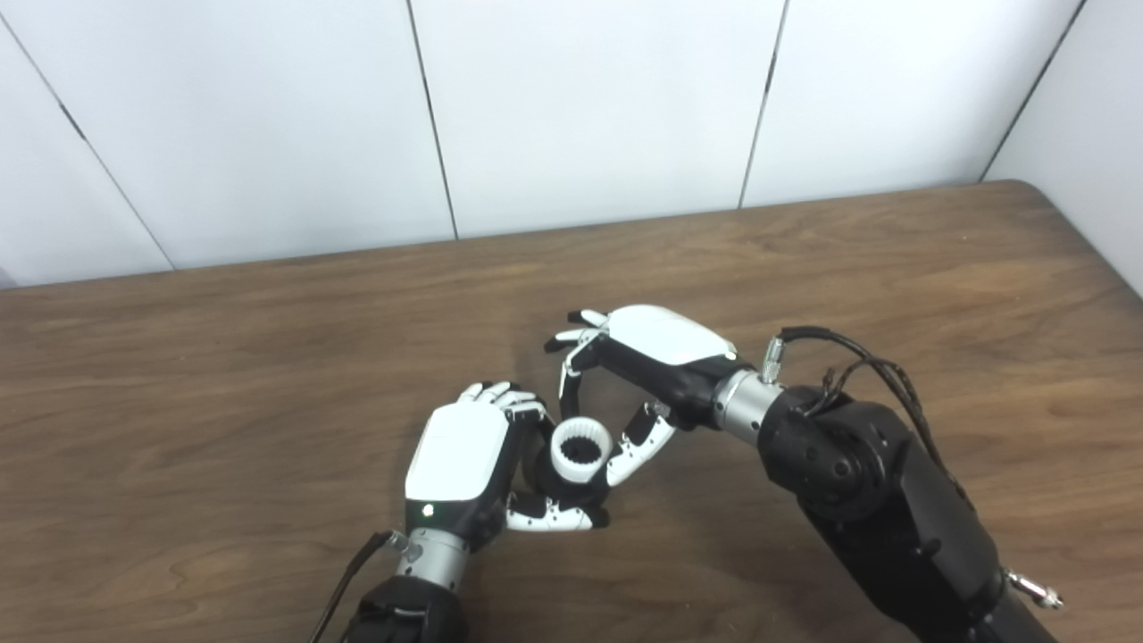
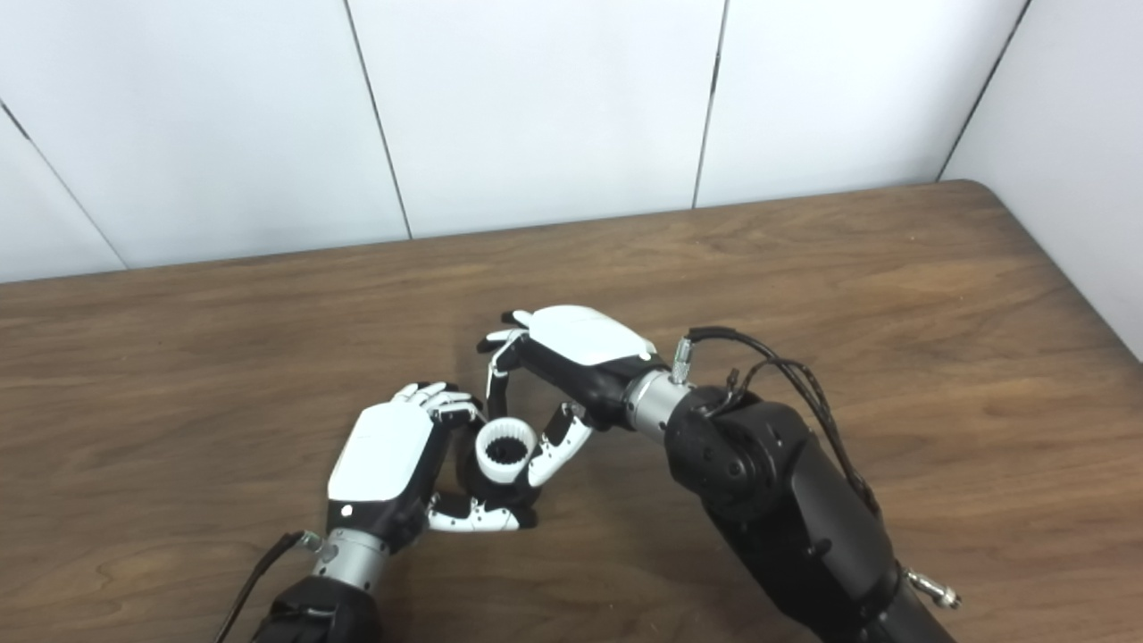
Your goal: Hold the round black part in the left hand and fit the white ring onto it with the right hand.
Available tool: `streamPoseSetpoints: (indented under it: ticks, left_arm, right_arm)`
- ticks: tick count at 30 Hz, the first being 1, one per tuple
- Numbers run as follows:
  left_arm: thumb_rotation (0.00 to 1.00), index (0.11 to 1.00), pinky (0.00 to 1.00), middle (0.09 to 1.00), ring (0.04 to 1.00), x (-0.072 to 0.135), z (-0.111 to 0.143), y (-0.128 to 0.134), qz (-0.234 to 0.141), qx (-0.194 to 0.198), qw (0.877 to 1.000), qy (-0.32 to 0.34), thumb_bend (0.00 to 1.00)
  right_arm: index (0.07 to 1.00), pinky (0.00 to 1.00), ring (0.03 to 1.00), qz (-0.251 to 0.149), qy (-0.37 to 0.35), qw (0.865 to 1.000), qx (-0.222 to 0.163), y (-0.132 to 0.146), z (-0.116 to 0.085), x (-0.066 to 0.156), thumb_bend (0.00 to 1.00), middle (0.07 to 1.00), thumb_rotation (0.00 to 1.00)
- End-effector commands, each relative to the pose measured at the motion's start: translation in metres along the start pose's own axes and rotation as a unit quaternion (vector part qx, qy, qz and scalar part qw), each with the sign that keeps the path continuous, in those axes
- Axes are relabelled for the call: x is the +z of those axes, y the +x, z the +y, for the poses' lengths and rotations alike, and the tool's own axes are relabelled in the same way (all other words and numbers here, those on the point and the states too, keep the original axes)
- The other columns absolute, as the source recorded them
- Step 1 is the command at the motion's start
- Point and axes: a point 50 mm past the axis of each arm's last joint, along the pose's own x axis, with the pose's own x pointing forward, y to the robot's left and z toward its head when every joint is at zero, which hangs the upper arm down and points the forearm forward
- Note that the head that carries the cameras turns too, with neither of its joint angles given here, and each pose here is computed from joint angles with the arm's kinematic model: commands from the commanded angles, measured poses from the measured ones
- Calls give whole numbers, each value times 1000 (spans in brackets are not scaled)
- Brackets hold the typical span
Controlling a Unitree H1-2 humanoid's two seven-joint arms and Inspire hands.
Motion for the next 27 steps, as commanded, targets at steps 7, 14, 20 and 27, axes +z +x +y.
streamPoseSetpoints:
  ticks: [7, 14, 20, 27]
  left_arm:
    - [55, 484, 905, 762, 861, 5, 5, 4, -9, 16, 1000, 2, 524]
    - [56, 484, 912, 764, 863, 6, 2, 4, -9, 15, 1000, 1, 524]
    - [57, 484, 910, 766, 865, 8, 1, 5, -10, 14, 1000, 3, 524]
    - [58, 484, 907, 769, 865, 10, 1, 5, -10, 12, 1000, 4, 524]
  right_arm:
    - [485, 1000, 1000, -13, -26, 999, -26, 3, -8, 1, 522, 897, 130]
    - [485, 1000, 1000, -13, -27, 999, -26, 2, -5, 0, 522, 893, 130]
    - [485, 1000, 1000, -9, -28, 999, -27, 4, -2, -3, 522, 889, 131]
    - [485, 1000, 1000, -7, -29, 999, -28, 5, -1, -5, 523, 886, 131]
